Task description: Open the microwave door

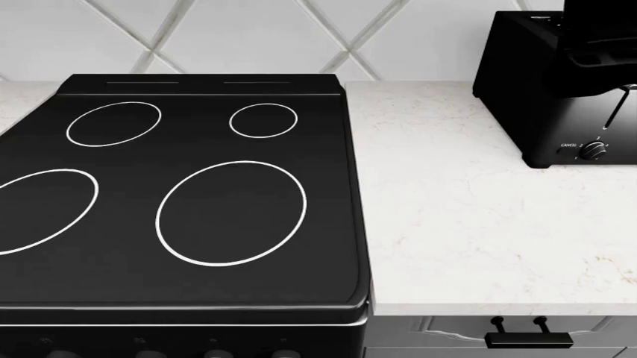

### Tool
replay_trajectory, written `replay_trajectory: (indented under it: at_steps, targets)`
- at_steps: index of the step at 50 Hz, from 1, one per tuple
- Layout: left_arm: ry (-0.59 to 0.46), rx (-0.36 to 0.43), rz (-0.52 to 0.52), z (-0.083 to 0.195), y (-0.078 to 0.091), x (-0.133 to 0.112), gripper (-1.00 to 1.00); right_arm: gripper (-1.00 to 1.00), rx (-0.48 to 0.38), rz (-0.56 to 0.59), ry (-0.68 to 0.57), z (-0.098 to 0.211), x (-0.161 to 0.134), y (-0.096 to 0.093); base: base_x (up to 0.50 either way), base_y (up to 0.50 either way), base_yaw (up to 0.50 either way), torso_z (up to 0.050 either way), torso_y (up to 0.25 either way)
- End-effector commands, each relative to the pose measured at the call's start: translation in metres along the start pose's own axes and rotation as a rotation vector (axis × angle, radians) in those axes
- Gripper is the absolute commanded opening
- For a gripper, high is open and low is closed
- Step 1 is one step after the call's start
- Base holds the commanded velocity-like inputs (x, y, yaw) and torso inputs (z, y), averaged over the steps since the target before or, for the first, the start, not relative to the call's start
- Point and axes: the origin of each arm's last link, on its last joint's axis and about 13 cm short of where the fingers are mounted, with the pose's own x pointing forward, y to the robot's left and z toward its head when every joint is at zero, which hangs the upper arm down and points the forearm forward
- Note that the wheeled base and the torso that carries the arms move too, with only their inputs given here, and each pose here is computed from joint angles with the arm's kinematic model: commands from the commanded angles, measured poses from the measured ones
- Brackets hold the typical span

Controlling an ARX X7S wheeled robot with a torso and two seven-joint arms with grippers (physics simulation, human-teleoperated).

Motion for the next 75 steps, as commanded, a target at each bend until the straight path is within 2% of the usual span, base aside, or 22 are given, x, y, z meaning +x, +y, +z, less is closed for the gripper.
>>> replay_trajectory:
  at_steps: [1, 7, 13, 17, 23, 28, 32, 38, 42, 50, 52, 55, 58, 64, 70, 72, 75]
  targets:
    - [0.112, 0.029, 0.095, -0.014, 0.030, 0.011, 1.00, 1.00, 0.005, 0.002, 0.010, -0.005, 0.002, 0.000, 0.00, 0.00, 0.00, 0.000, 0.000]
    - [0.120, 0.034, 0.119, -0.014, 0.038, 0.008, 1.00, 1.00, 0.008, 0.004, 0.012, -0.005, 0.002, 0.001, 0.00, 0.00, 0.00, 0.000, 0.000]
    - [0.067, -0.014, 0.152, -0.007, 0.043, 0.001, 1.00, 1.00, 0.008, 0.001, 0.009, -0.004, 0.002, 0.000, 0.00, 0.00, 0.00, 0.000, 0.000]
    - [-0.013, -0.042, 0.181, 0.002, 0.044, -0.008, 1.00, 1.00, 0.005, -0.003, 0.007, -0.003, 0.002, -0.001, 0.00, 0.00, 0.00, 0.000, 0.000]
    - [-0.177, -0.066, 0.226, 0.022, 0.039, -0.041, 1.00, 1.00, 0.004, -0.008, 0.012, -0.005, 0.002, -0.002, 0.00, 0.00, 0.00, 0.002, 0.000]
    - [-0.252, -0.104, 0.182, 0.020, 0.027, -0.069, 1.00, 1.00, 0.004, -0.009, 0.017, -0.007, 0.002, -0.002, 0.00, 0.00, 0.00, 0.000, 0.000]
    - [-0.336, -0.123, 0.200, 0.021, 0.022, -0.091, 1.00, 1.00, 0.004, -0.008, 0.018, -0.007, 0.002, -0.001, 0.00, 0.00, 0.00, 0.000, 0.000]
    - [-0.457, -0.112, 0.297, 0.013, 0.021, -0.124, 1.00, 1.00, 0.003, -0.006, 0.022, -0.007, 0.002, -0.001, 0.00, 0.00, 0.00, 0.000, 0.000]
    - [-0.529, -0.119, 0.400, 0.002, 0.022, -0.144, 1.00, 1.00, 0.006, -0.003, 0.025, -0.008, 0.004, 0.000, 0.00, 0.00, 0.00, 0.000, 0.000]
    - [-0.551, -0.126, 0.560, -0.012, 0.041, -0.165, 1.00, 1.00, 0.007, 0.008, 0.028, -0.010, 0.006, 0.002, 0.00, 0.00, 0.00, 0.000, 0.000]
    - [-0.548, -0.112, 0.606, -0.013, 0.048, -0.171, 1.00, 1.00, 0.005, 0.008, 0.028, -0.009, 0.006, 0.002, 0.00, 0.00, 0.00, 0.000, 0.000]
    - [-0.531, -0.040, 0.731, -0.014, 0.059, -0.183, 1.00, 1.00, 0.000, 0.009, 0.029, -0.008, 0.006, 0.002, 0.00, 0.00, 0.00, 0.000, 0.000]
    - [-0.510, -0.023, 0.827, -0.012, 0.071, -0.196, 1.00, 1.00, -0.003, 0.012, 0.027, -0.006, 0.005, 0.003, 0.00, 0.00, 0.00, 0.000, 0.000]
    - [-0.532, -0.039, 1.011, -0.017, 0.093, -0.229, 1.00, 1.00, 0.005, 0.014, 0.029, -0.010, 0.004, 0.003, 0.00, 0.00, 0.00, 0.000, 0.000]
    - [-0.552, -0.035, 1.133, -0.026, 0.106, -0.248, 1.00, 1.00, 0.000, 0.019, 0.030, -0.011, 0.004, 0.003, 0.00, 0.00, 0.00, 0.000, 0.000]
    - [-0.538, -0.044, 1.164, -0.026, 0.115, -0.250, 1.00, 1.00, -0.004, 0.020, 0.032, -0.011, 0.003, 0.003, 0.00, 0.00, 0.00, 0.000, 0.000]
    - [-0.506, -0.011, 1.233, -0.027, 0.134, -0.253, 1.00, 1.00, -0.007, 0.018, 0.036, -0.013, 0.002, 0.002, 0.00, 0.00, 0.00, 0.000, 0.000]
